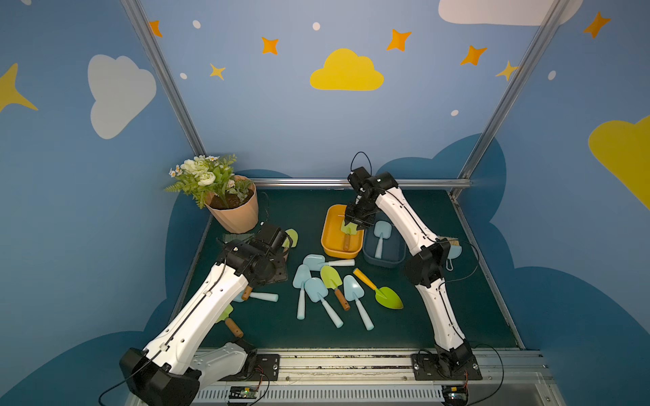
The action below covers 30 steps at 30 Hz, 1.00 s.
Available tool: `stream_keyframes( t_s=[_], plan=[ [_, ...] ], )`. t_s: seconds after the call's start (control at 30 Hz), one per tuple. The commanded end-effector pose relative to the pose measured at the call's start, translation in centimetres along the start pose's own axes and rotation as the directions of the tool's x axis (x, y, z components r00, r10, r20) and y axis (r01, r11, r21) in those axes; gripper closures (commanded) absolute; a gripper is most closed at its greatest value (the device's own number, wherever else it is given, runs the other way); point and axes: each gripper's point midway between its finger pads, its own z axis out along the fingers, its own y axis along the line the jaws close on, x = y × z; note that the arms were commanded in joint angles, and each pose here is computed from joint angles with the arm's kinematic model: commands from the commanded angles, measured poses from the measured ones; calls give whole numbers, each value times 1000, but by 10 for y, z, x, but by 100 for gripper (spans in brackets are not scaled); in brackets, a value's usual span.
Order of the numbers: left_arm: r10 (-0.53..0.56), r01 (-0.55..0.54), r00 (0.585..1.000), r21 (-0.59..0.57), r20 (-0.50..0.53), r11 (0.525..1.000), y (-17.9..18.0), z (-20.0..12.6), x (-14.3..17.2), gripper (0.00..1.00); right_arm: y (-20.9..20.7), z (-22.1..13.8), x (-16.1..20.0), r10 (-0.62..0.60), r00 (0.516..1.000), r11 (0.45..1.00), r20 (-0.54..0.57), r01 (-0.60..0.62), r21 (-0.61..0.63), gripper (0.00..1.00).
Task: Sort the small shovels by color and place them into the storage box
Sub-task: Place the shovel in the storage box, then pick up the shovel from the center of the board.
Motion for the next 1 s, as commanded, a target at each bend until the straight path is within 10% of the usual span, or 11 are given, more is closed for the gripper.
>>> stream_keyframes(
  t_s=[0.0, 0.5, 0.97],
  plan=[
    [-53, 53, 999, -62, -9, 997, 15, -9, 7, 48, -11, -40, 25, -24, 1000, 998, 19, 23, 54, 51],
    [-245, 242, 970, -176, 5, 954, 22, 14, 12, 44, -61, -111, 122, -200, 978, 970, 59, 190, 149, 51],
    [-582, 529, 802, -292, -134, 797, 39, 83, 29, 43, -124, -120, 134, -187, 977, 951, 101, 154, 269, 50]
  ],
)
